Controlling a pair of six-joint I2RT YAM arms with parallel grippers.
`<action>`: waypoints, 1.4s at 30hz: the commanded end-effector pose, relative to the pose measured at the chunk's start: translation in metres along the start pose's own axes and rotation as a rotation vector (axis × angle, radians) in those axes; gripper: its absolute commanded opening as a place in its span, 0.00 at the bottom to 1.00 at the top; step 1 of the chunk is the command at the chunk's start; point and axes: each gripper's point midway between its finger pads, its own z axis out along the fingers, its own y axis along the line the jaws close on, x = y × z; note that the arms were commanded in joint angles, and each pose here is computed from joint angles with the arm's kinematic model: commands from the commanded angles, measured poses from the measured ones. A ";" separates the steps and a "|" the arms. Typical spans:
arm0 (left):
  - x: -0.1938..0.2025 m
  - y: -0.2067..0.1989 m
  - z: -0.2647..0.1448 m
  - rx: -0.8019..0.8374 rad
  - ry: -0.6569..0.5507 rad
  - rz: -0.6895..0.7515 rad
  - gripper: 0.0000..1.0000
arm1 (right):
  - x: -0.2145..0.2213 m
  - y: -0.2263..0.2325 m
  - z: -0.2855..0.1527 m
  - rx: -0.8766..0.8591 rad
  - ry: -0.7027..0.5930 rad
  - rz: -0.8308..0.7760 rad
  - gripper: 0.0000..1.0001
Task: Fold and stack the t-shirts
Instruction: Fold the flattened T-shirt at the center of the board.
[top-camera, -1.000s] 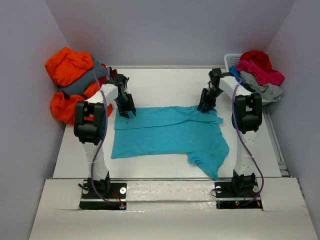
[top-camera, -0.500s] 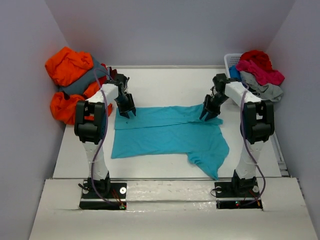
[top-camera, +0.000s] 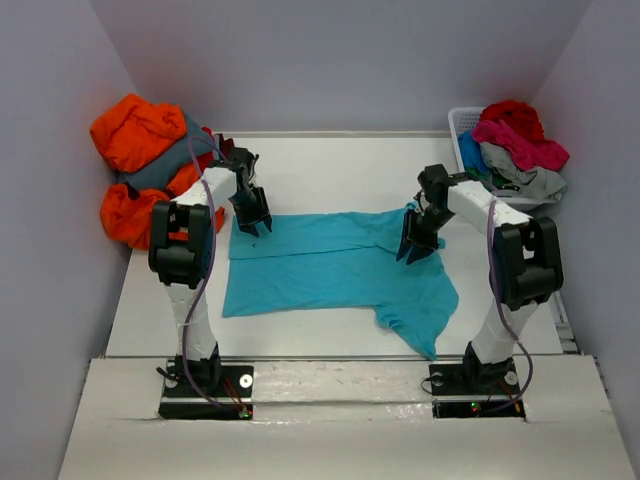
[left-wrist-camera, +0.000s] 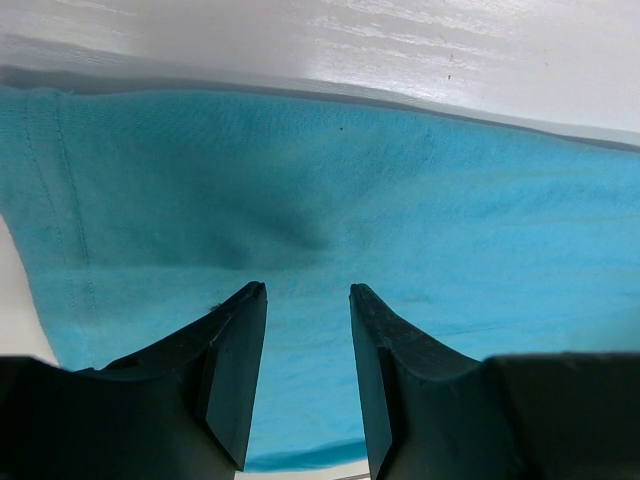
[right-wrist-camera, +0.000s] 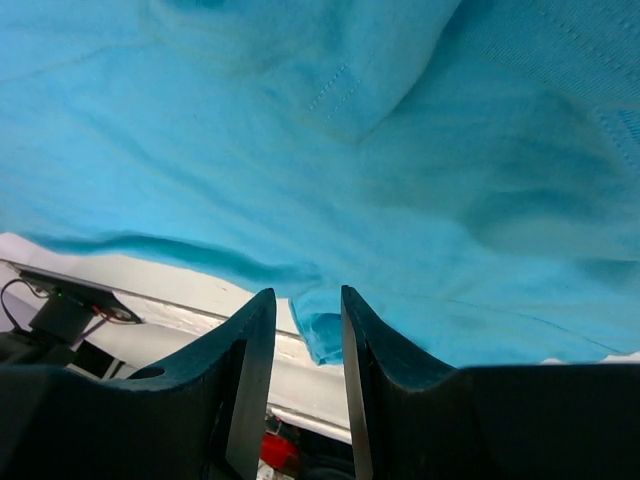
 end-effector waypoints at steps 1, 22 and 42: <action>-0.004 -0.004 -0.011 0.013 -0.025 0.021 0.50 | -0.024 0.006 0.003 -0.002 -0.051 0.005 0.39; -0.002 -0.004 -0.016 0.019 -0.031 0.030 0.50 | -0.072 0.015 -0.008 0.047 -0.204 0.104 0.41; -0.001 -0.007 -0.011 0.033 -0.016 0.026 0.50 | -0.057 -0.013 0.021 0.005 -0.184 0.278 0.40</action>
